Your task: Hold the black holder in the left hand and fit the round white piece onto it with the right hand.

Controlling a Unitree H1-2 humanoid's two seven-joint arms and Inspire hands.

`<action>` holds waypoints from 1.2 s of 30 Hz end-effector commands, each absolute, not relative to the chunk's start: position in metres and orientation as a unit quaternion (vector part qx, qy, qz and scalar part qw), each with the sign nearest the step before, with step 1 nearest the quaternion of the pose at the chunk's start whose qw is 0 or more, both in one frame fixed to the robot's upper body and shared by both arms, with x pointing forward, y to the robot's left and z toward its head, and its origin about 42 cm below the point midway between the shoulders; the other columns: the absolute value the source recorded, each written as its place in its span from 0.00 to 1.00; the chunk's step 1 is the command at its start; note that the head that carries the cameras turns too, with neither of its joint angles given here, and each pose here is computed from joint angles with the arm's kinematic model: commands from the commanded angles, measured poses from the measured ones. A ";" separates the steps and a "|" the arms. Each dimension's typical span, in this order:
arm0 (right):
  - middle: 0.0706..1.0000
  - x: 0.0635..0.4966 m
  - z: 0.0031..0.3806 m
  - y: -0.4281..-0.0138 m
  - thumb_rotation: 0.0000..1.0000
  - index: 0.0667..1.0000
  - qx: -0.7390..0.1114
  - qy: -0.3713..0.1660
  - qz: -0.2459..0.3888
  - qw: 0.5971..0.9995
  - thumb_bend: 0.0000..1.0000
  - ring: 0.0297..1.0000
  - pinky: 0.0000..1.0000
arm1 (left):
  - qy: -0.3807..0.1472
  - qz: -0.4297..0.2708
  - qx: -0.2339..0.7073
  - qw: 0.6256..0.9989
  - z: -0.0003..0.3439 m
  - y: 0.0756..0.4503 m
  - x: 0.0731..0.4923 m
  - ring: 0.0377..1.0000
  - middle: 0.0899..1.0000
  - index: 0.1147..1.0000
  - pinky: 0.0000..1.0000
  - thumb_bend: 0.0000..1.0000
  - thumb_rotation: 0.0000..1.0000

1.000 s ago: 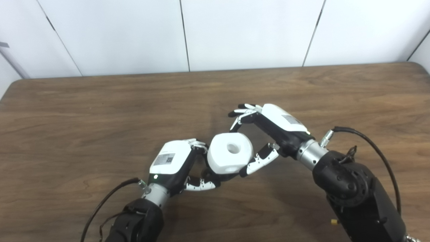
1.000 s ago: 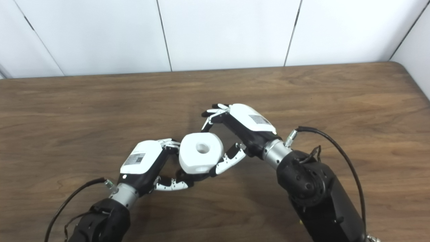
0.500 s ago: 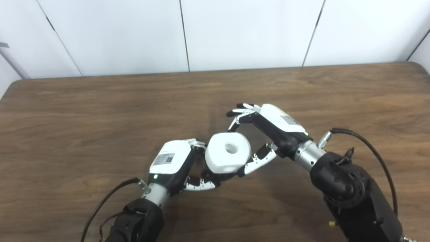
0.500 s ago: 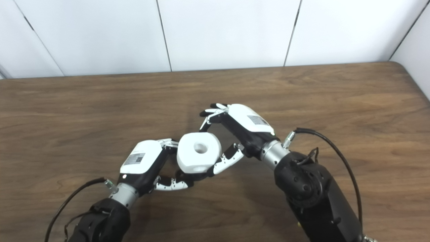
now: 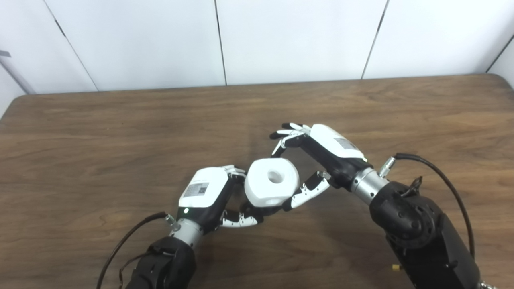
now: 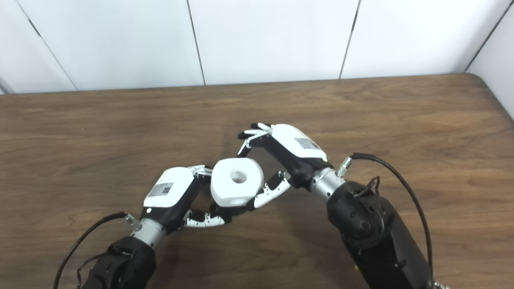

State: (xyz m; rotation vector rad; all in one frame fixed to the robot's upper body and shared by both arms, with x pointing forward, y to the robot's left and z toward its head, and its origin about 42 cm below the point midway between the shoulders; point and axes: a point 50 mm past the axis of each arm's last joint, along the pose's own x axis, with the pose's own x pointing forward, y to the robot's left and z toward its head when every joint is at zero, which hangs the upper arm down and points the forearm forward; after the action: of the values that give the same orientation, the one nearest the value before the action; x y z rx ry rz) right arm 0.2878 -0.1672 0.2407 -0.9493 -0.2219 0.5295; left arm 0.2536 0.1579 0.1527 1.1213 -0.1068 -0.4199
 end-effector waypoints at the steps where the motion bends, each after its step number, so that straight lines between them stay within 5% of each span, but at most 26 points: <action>1: 0.85 0.287 0.243 -0.163 0.15 0.45 -0.458 -0.115 0.265 0.840 0.52 0.97 1.00 | -0.010 -0.240 0.522 0.818 0.137 0.152 0.245 0.86 0.75 0.42 0.84 0.52 0.05; 36: 0.85 0.281 0.248 -0.162 0.15 0.45 -0.459 -0.122 0.278 0.835 0.52 0.97 1.00 | -0.012 -0.240 0.526 0.816 0.135 0.154 0.246 0.85 0.75 0.42 0.83 0.52 0.05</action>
State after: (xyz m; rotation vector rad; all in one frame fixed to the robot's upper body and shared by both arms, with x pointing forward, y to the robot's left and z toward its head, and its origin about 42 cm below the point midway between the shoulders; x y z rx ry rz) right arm 0.2832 -0.1645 0.2430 -0.9623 -0.2271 0.5699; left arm 0.2546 0.1576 0.1537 1.1227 -0.1121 -0.4193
